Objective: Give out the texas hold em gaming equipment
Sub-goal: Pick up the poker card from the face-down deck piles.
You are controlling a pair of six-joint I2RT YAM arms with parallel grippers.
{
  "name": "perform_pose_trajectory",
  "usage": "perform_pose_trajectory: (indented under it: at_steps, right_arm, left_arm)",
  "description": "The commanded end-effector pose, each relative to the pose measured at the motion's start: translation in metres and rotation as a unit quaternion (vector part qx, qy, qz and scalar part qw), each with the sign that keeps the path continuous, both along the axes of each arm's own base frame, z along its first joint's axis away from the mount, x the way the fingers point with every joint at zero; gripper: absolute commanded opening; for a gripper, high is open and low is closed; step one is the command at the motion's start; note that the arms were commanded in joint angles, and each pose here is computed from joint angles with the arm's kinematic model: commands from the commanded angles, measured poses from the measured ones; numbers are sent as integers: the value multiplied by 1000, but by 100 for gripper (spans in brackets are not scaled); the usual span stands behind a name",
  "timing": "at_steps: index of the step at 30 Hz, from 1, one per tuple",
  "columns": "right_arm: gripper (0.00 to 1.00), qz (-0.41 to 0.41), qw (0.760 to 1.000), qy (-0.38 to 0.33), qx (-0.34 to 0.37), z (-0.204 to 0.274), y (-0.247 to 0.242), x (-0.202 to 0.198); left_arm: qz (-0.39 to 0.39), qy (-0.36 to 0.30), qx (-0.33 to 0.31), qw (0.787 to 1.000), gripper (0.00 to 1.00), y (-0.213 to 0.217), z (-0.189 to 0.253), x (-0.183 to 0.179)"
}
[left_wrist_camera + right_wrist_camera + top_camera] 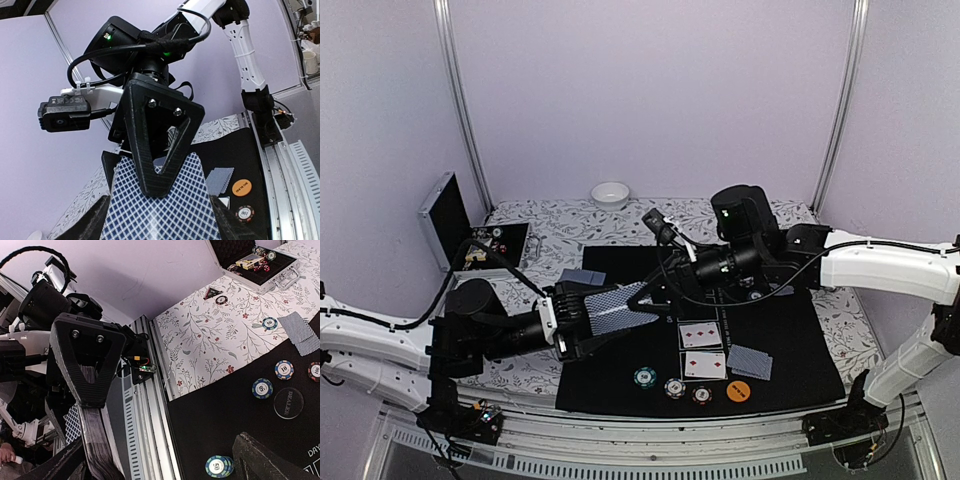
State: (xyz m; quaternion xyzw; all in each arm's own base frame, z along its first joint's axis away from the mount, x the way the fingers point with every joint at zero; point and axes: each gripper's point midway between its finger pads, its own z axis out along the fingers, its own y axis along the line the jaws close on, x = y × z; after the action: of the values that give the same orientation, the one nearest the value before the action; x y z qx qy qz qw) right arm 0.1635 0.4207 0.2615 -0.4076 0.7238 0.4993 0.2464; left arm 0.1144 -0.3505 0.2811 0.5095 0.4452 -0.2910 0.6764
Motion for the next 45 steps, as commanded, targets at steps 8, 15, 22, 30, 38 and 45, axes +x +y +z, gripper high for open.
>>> perform_pose_trajectory:
  at_steps: [8, 15, 22, 30, 38, 45]
  right_arm:
    - [95, -4, 999, -27, -32, 1, -15, -1]
    - [66, 61, 998, -19, 5, 23, -9, -22]
    - [22, 69, 997, -25, 14, 32, -14, -25]
    - [3, 43, 999, -26, 7, 33, -28, -12]
    - [2, 24, 997, -62, 37, 67, -57, -1]
    - [2, -206, 961, -174, -57, 36, -126, 100]
  left_arm:
    - [3, -18, -42, 999, 61, 9, 23, -7]
    - [19, -11, -34, 999, 61, 10, 16, -2]
    - [42, -3, -26, 999, 61, 14, 10, 5]
    - [55, 6, -21, 998, 61, 19, 4, 9]
    - [72, 18, -18, 997, 61, 26, -2, 13]
    - [90, 33, -27, 995, 61, 38, -6, 16]
